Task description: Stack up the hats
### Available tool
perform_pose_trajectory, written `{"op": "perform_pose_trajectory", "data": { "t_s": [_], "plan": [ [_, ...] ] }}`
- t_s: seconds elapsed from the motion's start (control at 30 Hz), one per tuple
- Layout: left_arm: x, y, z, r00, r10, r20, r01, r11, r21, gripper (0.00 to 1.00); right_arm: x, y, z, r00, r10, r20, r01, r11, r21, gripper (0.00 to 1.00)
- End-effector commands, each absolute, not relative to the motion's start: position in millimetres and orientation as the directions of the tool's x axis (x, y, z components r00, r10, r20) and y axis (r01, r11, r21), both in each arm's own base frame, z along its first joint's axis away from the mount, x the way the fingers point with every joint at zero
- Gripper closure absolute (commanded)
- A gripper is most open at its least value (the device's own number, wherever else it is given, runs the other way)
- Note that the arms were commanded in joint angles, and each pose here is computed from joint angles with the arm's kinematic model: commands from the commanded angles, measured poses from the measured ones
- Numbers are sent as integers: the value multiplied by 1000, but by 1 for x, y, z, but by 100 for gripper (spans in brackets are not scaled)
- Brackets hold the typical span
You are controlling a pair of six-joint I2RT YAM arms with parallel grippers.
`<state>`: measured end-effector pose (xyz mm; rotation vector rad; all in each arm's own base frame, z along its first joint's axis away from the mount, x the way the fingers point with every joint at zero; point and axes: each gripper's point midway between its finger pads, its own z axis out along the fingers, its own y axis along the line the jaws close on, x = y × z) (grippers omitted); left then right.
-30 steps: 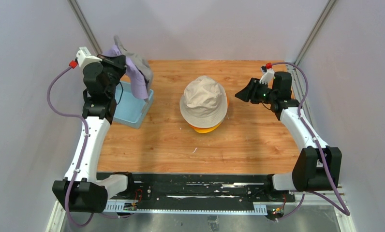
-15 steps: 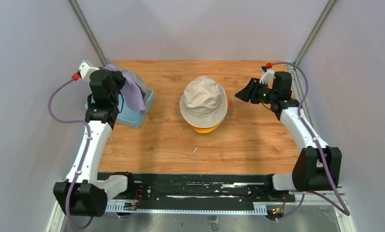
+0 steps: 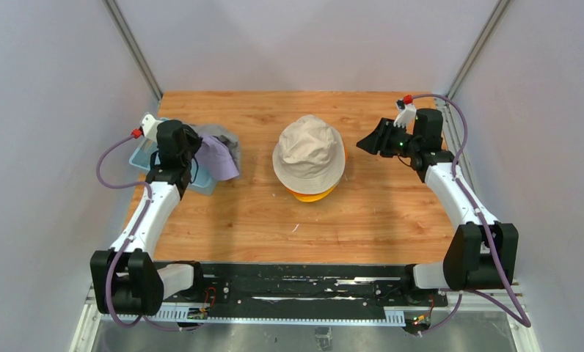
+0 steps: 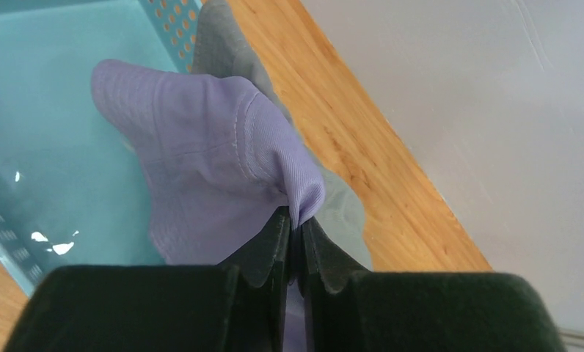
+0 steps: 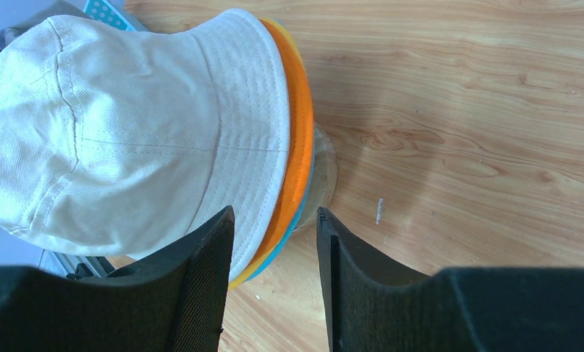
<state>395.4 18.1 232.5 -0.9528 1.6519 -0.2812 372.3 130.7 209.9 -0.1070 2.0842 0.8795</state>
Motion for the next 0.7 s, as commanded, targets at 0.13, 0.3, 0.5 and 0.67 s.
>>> {"op": "perform_pose_trajectory", "data": {
  "t_s": [0.13, 0.3, 0.5, 0.67],
  "plan": [
    [405, 10, 251, 28, -716, -697, -336, 650, -681, 72, 370, 131, 207, -634, 227, -739, -378, 742, 553, 55],
    [406, 10, 248, 17, -710, -704, -339, 658, -673, 60, 369, 131, 206, -637, 227, -737, -377, 742, 555, 55],
    [407, 8, 243, 10, -718, -696, -334, 654, -679, 97, 369, 131, 207, -634, 229, -739, -376, 744, 553, 55],
    [410, 5, 245, -3, -713, -701, -322, 664, -674, 94, 369, 131, 205, -637, 228, -736, -375, 743, 554, 55]
  ]
}}
